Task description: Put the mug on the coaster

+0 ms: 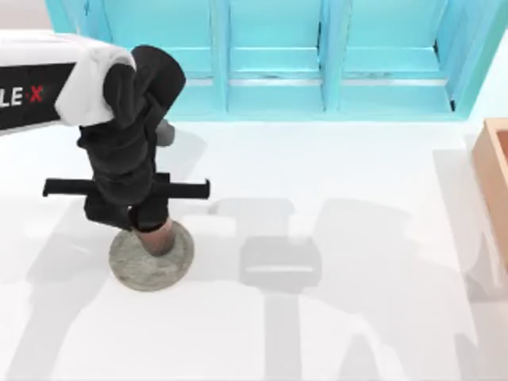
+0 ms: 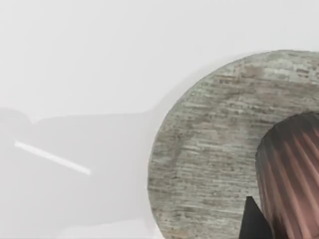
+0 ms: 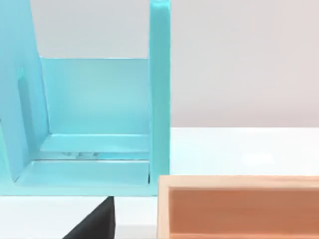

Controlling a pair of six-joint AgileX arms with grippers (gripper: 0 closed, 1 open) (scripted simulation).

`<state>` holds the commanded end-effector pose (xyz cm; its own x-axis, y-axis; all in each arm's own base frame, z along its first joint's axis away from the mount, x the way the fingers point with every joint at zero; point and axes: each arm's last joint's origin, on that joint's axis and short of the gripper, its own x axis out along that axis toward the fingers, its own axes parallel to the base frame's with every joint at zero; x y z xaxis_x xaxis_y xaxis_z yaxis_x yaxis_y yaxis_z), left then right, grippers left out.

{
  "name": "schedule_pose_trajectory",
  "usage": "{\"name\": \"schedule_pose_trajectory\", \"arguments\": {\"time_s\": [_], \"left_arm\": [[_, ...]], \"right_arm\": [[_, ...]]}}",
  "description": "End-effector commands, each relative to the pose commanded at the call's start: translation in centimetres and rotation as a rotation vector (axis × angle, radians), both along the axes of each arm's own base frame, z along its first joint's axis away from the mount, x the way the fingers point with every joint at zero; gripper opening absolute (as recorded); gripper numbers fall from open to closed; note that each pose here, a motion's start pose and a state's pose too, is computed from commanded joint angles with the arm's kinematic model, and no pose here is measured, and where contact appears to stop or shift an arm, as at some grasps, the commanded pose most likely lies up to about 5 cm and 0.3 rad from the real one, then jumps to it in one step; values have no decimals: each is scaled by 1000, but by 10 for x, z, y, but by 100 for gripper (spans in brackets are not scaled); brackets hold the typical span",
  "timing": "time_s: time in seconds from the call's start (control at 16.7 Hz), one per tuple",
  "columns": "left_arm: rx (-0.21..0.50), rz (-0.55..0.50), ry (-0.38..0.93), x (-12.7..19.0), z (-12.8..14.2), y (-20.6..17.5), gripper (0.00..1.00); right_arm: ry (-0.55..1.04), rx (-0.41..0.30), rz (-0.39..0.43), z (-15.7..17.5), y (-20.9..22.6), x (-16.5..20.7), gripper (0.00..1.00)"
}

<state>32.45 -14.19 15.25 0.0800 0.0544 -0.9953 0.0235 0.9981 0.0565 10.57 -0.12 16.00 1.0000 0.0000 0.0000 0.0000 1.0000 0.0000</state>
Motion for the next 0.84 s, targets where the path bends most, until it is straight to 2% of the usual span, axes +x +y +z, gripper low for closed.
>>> {"name": "schedule_pose_trajectory", "arguments": {"time_s": [0.48, 0.84], "left_arm": [[0, 0, 0, 0, 0, 0, 98], [0, 0, 0, 0, 0, 0, 100]], "right_arm": [[0, 0, 0, 0, 0, 0, 100], [0, 0, 0, 0, 0, 0, 100]]}}
